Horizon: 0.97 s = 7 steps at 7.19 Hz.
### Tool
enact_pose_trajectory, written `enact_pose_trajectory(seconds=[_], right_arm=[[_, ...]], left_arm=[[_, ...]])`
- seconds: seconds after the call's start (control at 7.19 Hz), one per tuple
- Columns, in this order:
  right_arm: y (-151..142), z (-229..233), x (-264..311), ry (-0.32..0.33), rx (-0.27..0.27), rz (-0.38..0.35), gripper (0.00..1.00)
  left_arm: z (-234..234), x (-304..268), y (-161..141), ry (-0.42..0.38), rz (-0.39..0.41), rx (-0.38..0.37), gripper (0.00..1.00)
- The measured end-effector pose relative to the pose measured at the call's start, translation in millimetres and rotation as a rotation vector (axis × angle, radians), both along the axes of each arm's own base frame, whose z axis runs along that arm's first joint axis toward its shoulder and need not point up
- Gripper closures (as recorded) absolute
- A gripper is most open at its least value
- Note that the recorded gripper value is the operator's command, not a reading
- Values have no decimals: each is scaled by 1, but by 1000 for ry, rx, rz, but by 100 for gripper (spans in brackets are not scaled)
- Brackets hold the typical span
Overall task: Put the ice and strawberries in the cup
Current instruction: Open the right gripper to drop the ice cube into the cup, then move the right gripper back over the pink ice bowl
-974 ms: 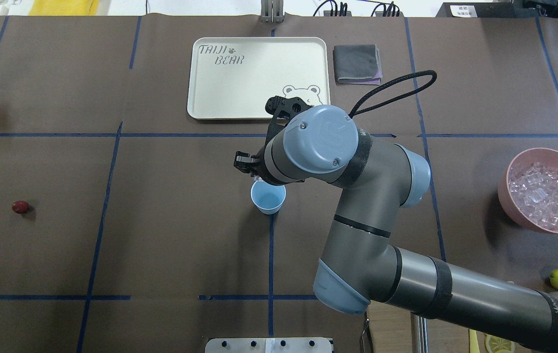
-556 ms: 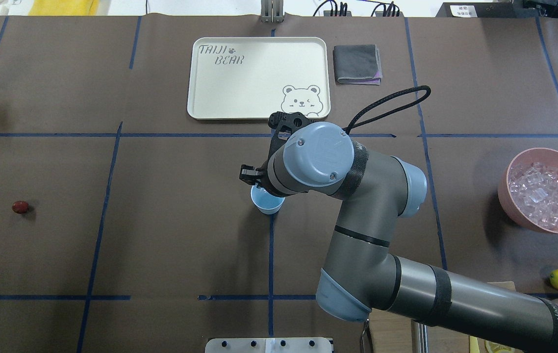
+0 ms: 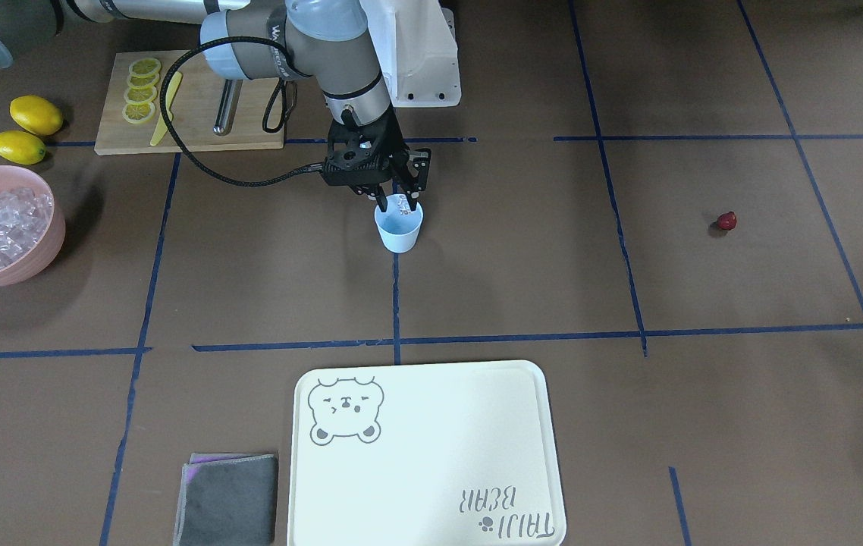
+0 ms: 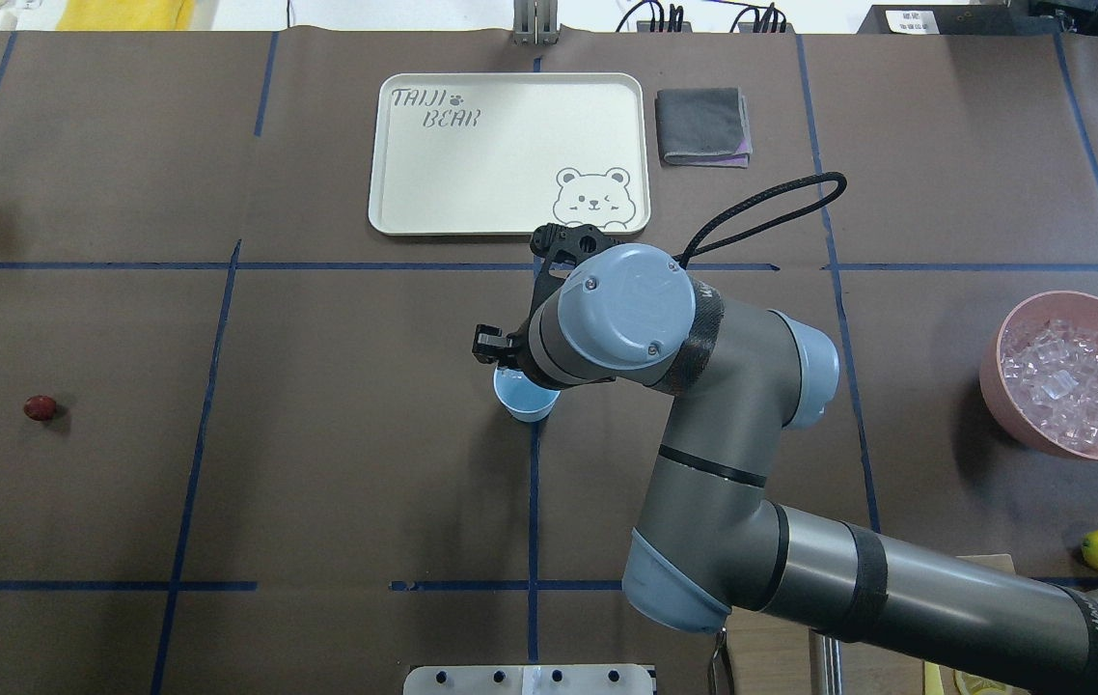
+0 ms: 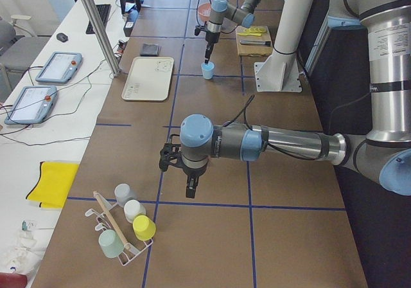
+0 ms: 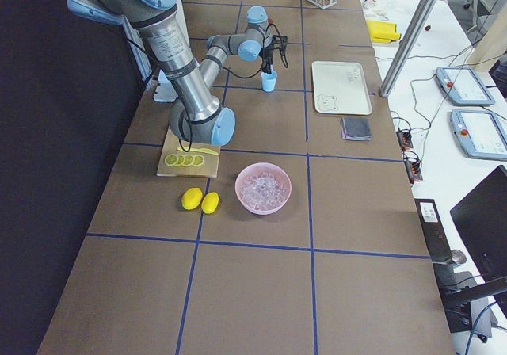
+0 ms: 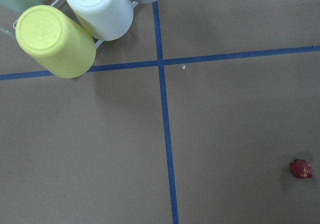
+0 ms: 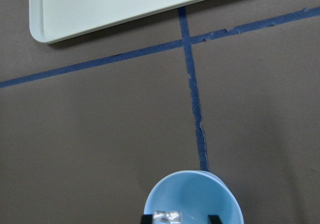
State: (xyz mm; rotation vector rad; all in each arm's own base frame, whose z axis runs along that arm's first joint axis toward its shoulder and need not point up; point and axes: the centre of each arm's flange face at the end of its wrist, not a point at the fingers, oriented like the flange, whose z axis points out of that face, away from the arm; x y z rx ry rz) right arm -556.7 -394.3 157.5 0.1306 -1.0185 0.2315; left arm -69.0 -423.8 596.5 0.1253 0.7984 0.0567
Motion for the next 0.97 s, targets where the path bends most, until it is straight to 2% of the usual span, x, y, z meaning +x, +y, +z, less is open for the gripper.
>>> enact_pose_trajectory(seconds=[0.7,0.97], right_arm=[[0,8,1,14,-7,1,31],[-9,16,30,22,-15,27,31]], left_arm=[[1,0,1,0,-1,-2,0],[1,0,1,5,0,-3,0]])
